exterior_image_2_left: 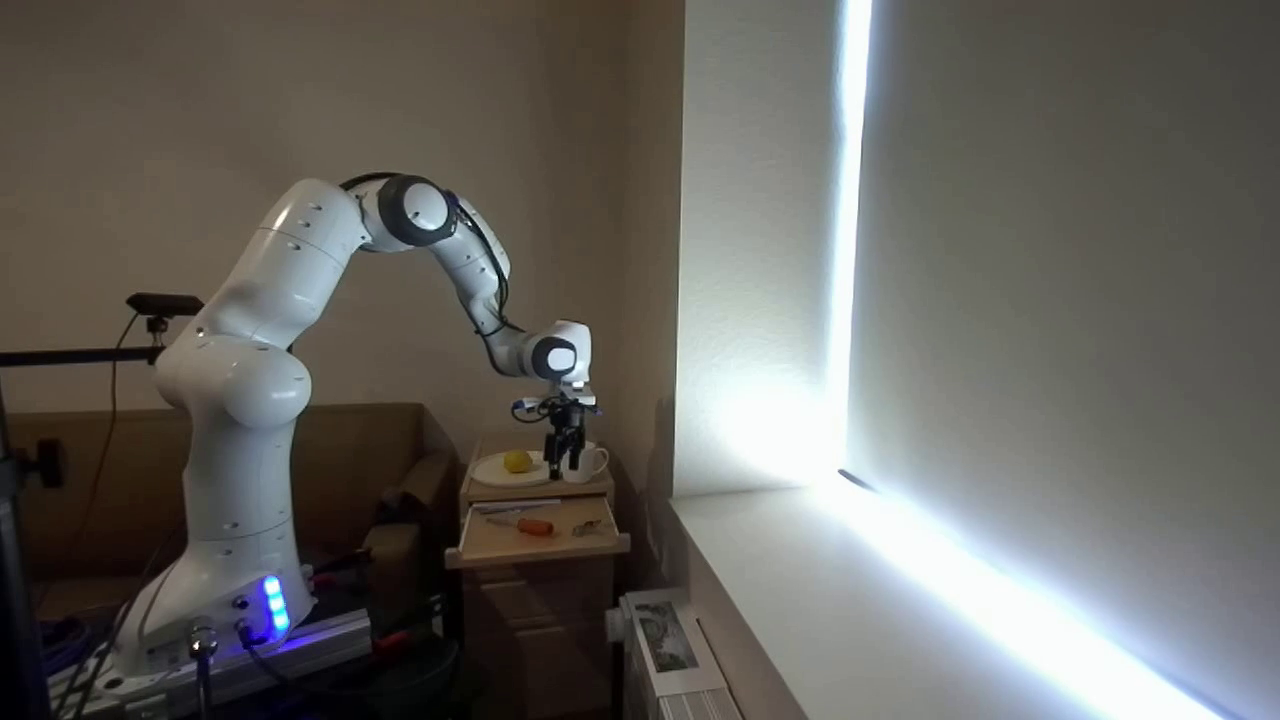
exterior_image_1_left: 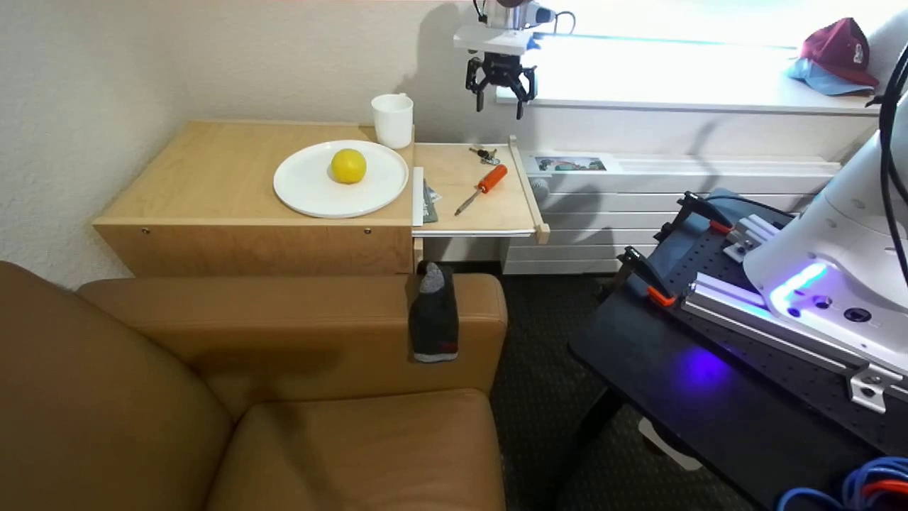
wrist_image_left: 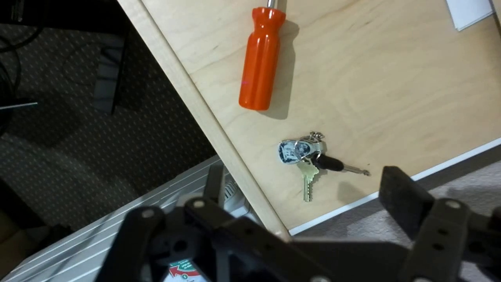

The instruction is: Take the keys from the open drawer and place them on the window sill

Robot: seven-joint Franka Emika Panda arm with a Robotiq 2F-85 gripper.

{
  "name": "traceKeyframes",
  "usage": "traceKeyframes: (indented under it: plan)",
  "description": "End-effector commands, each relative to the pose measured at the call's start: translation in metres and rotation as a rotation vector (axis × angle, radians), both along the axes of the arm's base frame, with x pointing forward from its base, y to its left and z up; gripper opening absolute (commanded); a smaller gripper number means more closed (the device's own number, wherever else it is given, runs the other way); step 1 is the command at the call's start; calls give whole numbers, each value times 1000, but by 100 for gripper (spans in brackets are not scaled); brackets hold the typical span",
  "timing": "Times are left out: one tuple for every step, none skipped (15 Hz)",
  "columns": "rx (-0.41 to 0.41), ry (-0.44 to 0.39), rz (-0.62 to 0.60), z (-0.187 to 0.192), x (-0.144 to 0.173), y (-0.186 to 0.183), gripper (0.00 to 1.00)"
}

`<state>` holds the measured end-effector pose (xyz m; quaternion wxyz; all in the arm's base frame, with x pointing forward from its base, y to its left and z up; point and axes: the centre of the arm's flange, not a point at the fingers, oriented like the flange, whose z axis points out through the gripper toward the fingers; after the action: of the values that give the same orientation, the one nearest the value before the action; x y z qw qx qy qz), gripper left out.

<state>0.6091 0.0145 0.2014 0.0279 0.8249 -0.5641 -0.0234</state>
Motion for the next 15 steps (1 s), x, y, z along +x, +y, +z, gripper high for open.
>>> traceKeyframes:
  plan:
    - [-32, 7, -61, -31, 16, 0, 100]
    - [-26, 13, -81, -41, 19, 0, 100]
    - [-14, 19, -98, -51, 23, 1, 100]
    - [-14, 25, -113, -59, 26, 1, 100]
    - [-15, 33, -126, -68, 31, 0, 100]
    - [-12, 39, -144, -77, 36, -1, 100]
    - [-7, 50, -159, -84, 41, -4, 100]
    - [2, 57, -170, -91, 45, -6, 100]
    - [0, 53, -185, -98, 49, -8, 100]
    - [1, 53, -205, -104, 53, -10, 100]
    - [12, 70, -218, -109, 55, -14, 100]
    - [8, 71, -227, -115, 56, -17, 100]
    - [4, 74, -235, -120, 57, -19, 100]
    - [4, 81, -241, -126, 58, -22, 100]
    - [14, 94, -248, -131, 59, -24, 100]
